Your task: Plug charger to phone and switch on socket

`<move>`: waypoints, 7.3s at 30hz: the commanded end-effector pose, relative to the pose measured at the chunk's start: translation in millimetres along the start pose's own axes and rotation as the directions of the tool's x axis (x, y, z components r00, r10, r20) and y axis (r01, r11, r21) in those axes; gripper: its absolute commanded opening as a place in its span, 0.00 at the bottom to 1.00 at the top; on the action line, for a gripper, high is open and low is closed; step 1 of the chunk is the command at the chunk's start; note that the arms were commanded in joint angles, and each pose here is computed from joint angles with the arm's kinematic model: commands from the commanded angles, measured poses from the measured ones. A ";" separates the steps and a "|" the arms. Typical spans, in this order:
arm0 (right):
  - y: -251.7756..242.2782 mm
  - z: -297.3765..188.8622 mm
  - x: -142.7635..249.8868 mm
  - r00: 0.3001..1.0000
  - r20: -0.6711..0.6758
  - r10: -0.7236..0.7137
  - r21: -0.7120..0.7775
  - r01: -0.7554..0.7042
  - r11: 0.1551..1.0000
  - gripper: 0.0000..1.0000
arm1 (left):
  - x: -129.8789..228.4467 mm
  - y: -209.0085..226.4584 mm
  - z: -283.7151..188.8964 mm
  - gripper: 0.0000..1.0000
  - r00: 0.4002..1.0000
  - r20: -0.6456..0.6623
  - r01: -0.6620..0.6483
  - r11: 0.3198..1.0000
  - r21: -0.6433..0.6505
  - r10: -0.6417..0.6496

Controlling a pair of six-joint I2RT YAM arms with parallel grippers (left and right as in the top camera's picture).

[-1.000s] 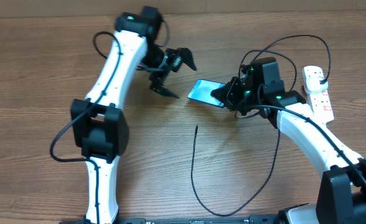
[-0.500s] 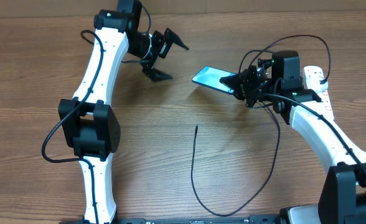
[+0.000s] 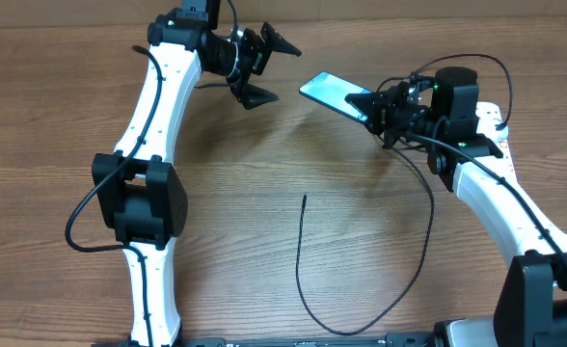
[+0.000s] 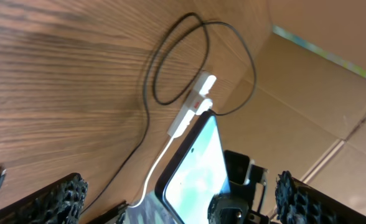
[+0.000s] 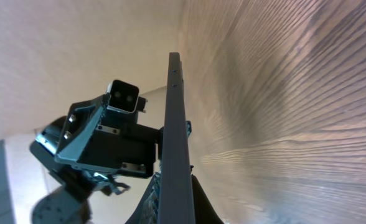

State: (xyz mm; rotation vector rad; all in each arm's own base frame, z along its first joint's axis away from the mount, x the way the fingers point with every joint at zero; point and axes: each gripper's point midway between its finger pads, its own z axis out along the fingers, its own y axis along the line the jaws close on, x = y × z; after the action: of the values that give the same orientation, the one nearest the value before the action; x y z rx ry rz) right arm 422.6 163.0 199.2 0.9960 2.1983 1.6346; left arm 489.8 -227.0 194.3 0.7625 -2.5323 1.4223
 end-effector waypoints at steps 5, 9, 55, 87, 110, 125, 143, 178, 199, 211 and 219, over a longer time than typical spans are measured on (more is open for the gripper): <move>37.0 -4.0 -1.0 0.986 -0.026 0.167 -0.113 -0.169 0.979 0.04 | 18.2 -28.9 9.4 1.00 0.999 -0.040 -0.034 0.997 0.067 0.037; 52.4 -6.3 -1.2 0.981 -0.039 0.191 -0.167 -0.195 0.966 0.04 | 22.2 -41.8 17.6 1.00 0.998 -0.039 -0.048 0.994 0.095 0.052; 50.2 -6.3 -13.6 0.994 0.051 0.092 -0.169 -0.082 0.982 0.04 | -9.2 -36.9 16.4 1.00 0.989 -0.143 0.009 0.947 0.321 0.039; 32.3 9.9 -10.1 0.985 0.128 0.113 -0.097 -0.101 0.990 0.04 | 9.8 -49.0 71.2 0.98 0.999 -0.045 0.000 0.965 0.263 0.013; 18.3 14.3 -15.3 0.964 0.200 0.177 -0.059 -0.169 0.984 0.04 | 7.1 -47.9 74.1 0.99 1.000 -0.024 0.013 0.967 0.255 -0.008; 23.4 14.1 -15.5 0.957 0.194 0.215 -0.086 -0.202 0.976 0.04 | 13.9 -48.6 86.8 0.80 1.000 -0.006 0.013 0.971 0.238 -0.011; 23.4 14.6 -12.9 0.947 0.174 0.268 -0.093 -0.255 0.962 0.04 | 14.6 -48.8 88.4 0.54 1.000 -0.004 0.020 0.972 0.236 -0.019; 31.1 17.0 -8.5 0.959 0.163 0.233 -0.111 -0.216 0.970 0.04 | 12.3 -48.6 88.7 0.38 0.996 -0.006 0.089 0.968 0.235 -0.090; 27.6 17.5 -7.8 0.957 0.163 0.241 -0.099 -0.227 0.969 0.04 | 11.7 -48.5 89.2 0.16 0.992 -0.009 0.123 0.964 0.234 -0.124; 27.7 17.8 -6.3 0.957 0.154 0.246 -0.099 -0.233 0.967 0.04 | 14.1 -48.8 91.2 0.04 0.990 -0.016 0.140 0.963 0.232 -0.140; 27.8 19.0 -4.0 0.958 0.149 0.244 -0.096 -0.232 0.968 0.04 | 14.3 -48.8 91.2 0.04 0.990 -0.017 0.139 0.963 0.231 -0.139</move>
State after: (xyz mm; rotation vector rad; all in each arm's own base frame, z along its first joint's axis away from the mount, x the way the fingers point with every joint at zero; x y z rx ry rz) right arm 446.6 170.1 203.0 1.5012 1.9264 1.6441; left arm 517.5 -322.9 168.7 0.9483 -2.3018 1.6710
